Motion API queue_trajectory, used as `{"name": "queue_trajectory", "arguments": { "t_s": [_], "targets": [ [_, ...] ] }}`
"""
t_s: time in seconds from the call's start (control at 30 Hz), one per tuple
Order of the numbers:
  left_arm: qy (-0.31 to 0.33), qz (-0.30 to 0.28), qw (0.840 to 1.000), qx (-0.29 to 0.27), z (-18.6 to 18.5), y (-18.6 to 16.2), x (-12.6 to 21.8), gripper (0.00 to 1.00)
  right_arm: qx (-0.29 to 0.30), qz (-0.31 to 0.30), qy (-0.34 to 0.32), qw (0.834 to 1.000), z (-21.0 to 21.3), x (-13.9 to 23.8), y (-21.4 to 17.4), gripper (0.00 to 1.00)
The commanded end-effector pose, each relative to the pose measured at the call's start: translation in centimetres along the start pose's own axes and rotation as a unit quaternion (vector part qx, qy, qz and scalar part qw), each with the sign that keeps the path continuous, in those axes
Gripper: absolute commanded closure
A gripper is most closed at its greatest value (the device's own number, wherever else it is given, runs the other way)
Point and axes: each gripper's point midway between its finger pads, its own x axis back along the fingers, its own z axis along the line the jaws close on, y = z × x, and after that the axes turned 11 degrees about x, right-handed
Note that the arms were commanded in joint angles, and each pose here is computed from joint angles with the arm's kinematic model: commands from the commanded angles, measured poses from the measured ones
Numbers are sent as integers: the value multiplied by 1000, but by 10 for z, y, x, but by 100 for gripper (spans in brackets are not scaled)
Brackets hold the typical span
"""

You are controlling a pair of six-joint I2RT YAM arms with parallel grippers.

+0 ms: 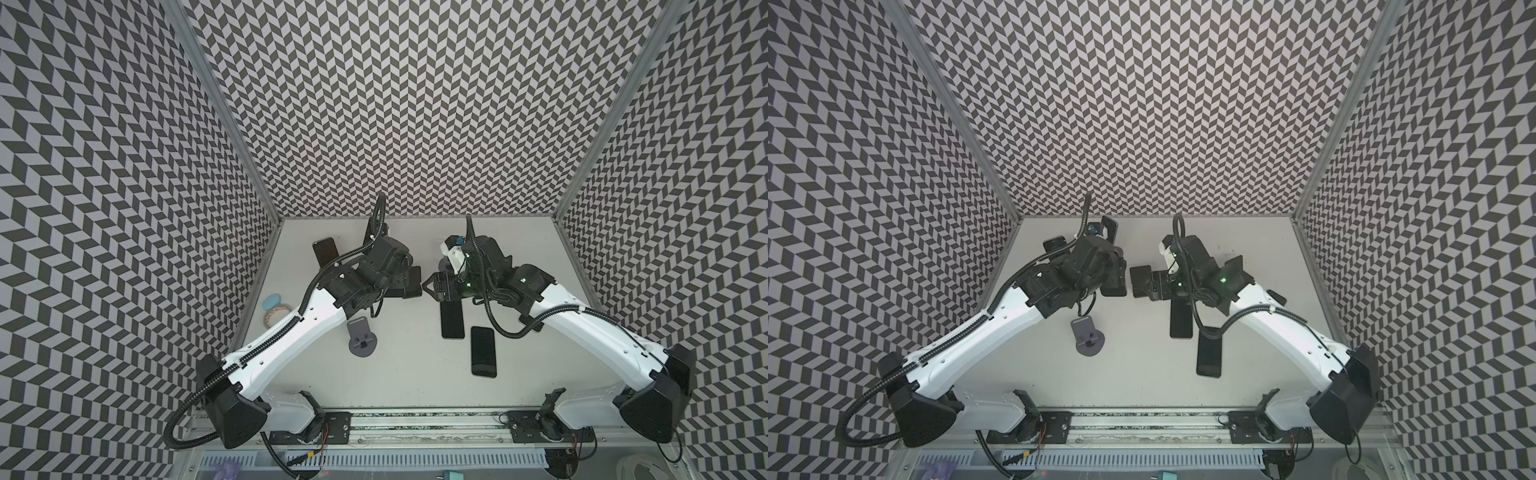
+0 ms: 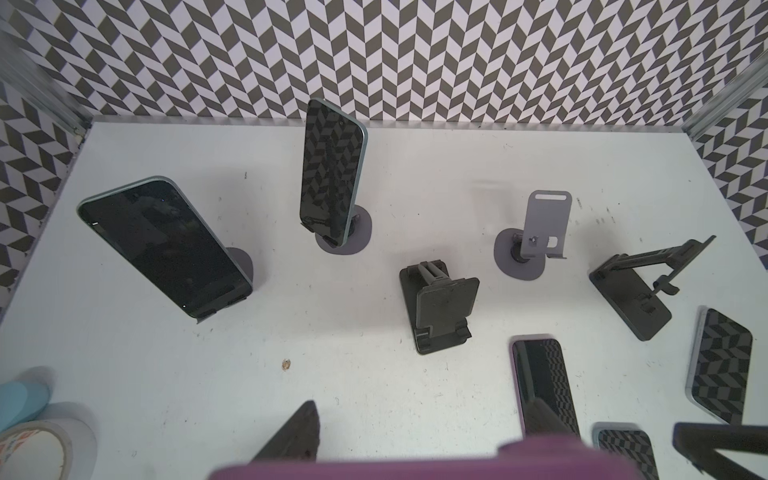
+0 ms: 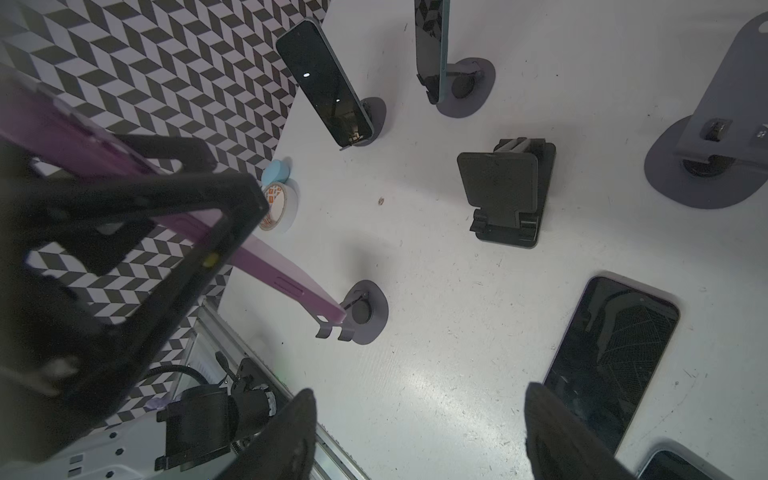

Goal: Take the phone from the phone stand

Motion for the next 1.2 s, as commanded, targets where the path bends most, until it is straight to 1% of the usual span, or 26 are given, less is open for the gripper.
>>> {"name": "queue_trajectory", "arguments": {
  "t_s": [0.0,0.37,0.53,0.67,0.87,0.93,1.03,1.1,1.17],
  "targets": [
    [-15,-4,1000,18,-9,-3,-2,35,-3,-25,5,1000,1,8,6,24],
    [-12,13,1000,18,-8,-20,3,35,0,-9,12,1000,-1,0,-6,24],
    [-7,24,1000,18,-3,-30,6,36,6,-2,9,1000,0,5,-6,24],
    [-3,44,999,23,-4,-40,6,36,14,2,2,1000,-2,11,-9,24],
    [16,58,997,51,-2,-50,1,36,32,2,4,999,-3,19,-13,24],
    [22,60,996,60,-4,-53,-1,39,42,6,11,999,1,24,-12,24],
    [33,68,995,66,-7,-60,-7,39,45,15,23,999,10,32,-13,25],
    [41,73,995,59,-10,-66,-10,39,32,14,47,998,19,37,-15,25],
    [50,77,995,48,-12,-71,-12,39,32,5,59,998,22,39,-17,25]
  ]
}}
